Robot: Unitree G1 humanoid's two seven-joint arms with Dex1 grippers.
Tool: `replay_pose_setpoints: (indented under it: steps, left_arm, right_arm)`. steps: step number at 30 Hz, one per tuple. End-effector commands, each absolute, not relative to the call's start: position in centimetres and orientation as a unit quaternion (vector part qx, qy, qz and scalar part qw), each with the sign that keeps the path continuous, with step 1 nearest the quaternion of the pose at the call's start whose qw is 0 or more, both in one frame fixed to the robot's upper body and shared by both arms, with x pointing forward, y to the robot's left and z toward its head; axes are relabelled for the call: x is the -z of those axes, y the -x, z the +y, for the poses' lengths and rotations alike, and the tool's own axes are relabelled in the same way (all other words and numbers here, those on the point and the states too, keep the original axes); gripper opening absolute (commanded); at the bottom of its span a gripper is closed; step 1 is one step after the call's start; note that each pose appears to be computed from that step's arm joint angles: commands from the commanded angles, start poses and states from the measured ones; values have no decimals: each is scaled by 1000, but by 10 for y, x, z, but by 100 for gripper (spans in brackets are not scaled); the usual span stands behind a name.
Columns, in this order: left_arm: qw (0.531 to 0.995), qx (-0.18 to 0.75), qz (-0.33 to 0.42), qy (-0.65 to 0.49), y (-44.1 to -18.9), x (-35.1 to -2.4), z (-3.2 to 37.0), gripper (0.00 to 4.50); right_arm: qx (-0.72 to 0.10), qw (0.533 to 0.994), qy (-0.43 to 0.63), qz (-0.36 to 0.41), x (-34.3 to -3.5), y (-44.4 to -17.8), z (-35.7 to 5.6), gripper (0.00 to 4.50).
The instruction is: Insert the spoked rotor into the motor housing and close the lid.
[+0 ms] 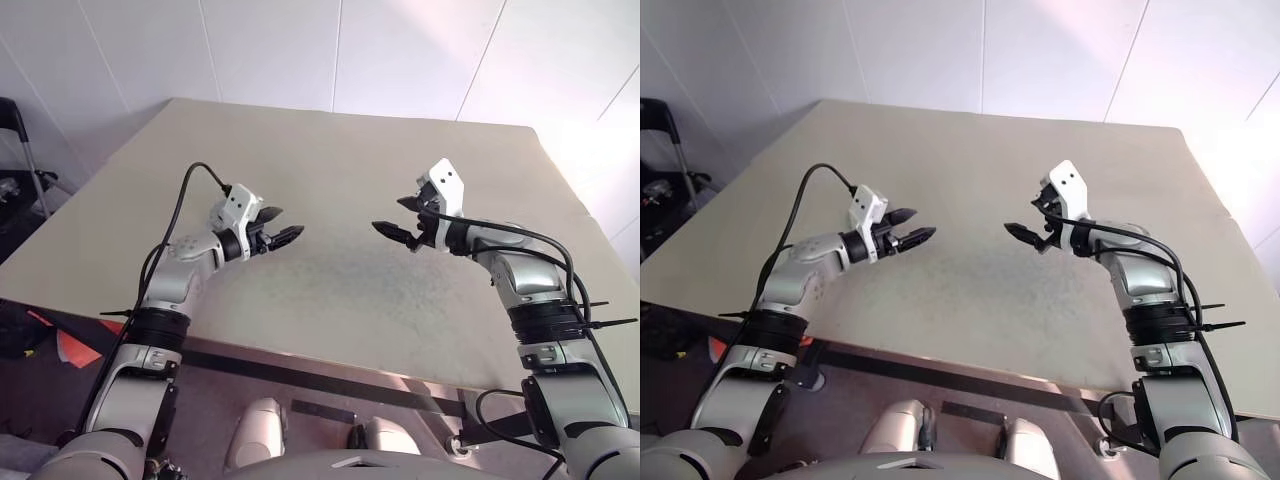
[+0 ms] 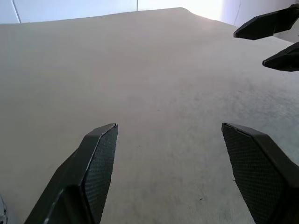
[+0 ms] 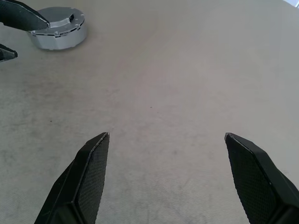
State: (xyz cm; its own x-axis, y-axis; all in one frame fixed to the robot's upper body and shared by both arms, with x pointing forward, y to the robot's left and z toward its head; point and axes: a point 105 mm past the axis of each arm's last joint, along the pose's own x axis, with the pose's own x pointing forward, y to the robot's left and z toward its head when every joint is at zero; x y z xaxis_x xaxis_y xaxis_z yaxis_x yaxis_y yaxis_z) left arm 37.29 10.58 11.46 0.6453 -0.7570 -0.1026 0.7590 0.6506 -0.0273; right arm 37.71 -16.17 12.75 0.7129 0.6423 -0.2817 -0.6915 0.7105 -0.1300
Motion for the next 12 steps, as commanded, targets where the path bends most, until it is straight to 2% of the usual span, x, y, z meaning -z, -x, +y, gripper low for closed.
replay_pose_setpoints:
  steps: [1,12]
  left_arm:
    - [908,419,14,-16,-375,-139,103,375]
    - [912,409,3,-15,-378,-142,100,375]
  right_arm:
    - [-352,925,120,77,-147,-381,-164,446]
    - [-329,932,127,81,-144,-386,-167,446]
